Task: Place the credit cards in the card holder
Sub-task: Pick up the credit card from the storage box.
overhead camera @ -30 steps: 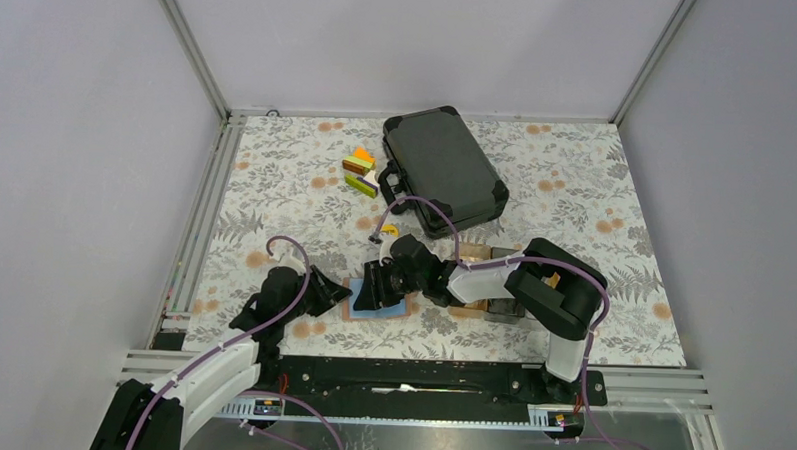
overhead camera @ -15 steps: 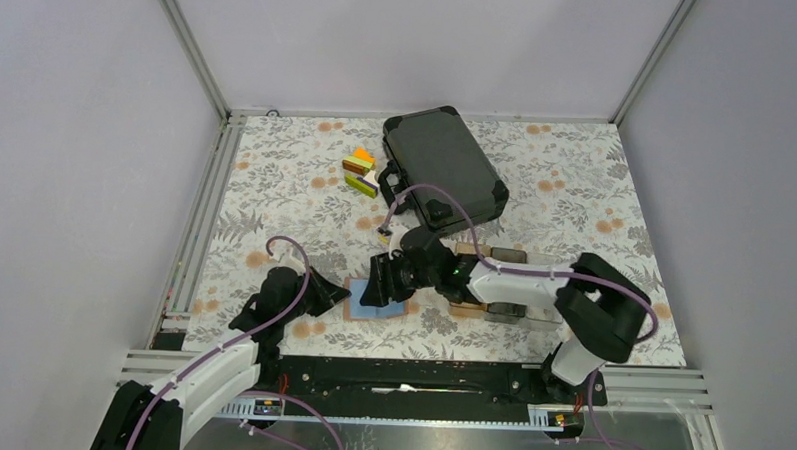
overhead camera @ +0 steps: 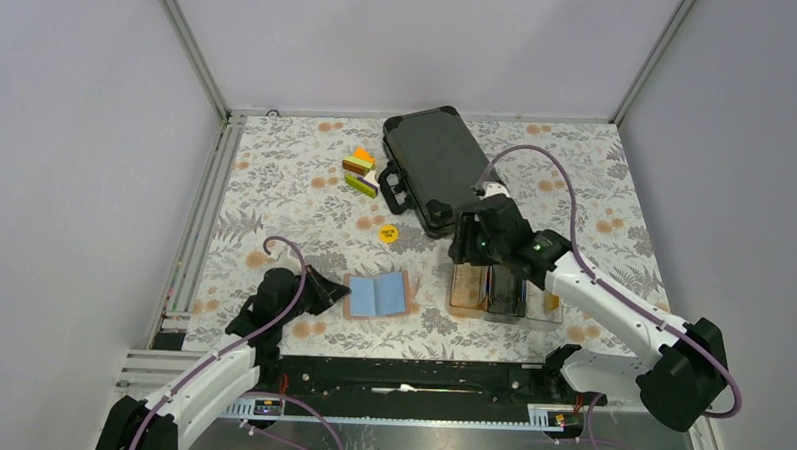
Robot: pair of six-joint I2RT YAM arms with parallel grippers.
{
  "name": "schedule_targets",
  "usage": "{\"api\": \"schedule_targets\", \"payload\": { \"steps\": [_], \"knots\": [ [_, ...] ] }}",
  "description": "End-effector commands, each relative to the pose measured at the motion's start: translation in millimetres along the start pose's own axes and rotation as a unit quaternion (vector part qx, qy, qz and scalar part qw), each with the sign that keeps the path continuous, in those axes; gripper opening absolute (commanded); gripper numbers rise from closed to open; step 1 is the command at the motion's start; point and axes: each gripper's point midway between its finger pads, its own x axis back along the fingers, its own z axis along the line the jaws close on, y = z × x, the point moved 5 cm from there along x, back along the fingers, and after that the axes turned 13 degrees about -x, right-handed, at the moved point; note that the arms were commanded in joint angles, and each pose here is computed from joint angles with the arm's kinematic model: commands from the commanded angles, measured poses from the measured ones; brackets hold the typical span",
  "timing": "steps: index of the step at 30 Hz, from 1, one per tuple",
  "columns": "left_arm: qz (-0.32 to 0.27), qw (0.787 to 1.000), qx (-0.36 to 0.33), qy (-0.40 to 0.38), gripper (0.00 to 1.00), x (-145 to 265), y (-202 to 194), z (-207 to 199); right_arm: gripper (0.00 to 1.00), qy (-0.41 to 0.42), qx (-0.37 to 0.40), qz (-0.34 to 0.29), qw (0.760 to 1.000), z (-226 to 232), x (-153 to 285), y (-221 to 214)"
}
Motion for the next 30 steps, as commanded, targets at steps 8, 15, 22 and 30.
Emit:
{"api": "schedule_targets", "payload": {
  "steps": [8,15,22,30],
  "knots": [
    [-0.018,1.0,-0.015,-0.011,0.0,1,12,-9,0.46,-0.161,0.003,0.034,0.986,-69,-4,-12],
    [-0.016,1.0,-0.015,-0.008,0.0,1,11,-8,0.41,-0.175,0.003,0.049,0.983,-77,-11,-21],
    [-0.016,1.0,-0.016,-0.008,0.0,1,12,-9,0.38,-0.192,0.002,0.054,0.98,-85,-15,-26],
    [-0.016,1.0,-0.015,-0.007,0.0,1,12,-9,0.36,-0.195,0.003,0.058,0.979,-87,-21,-30]
  ]
}}
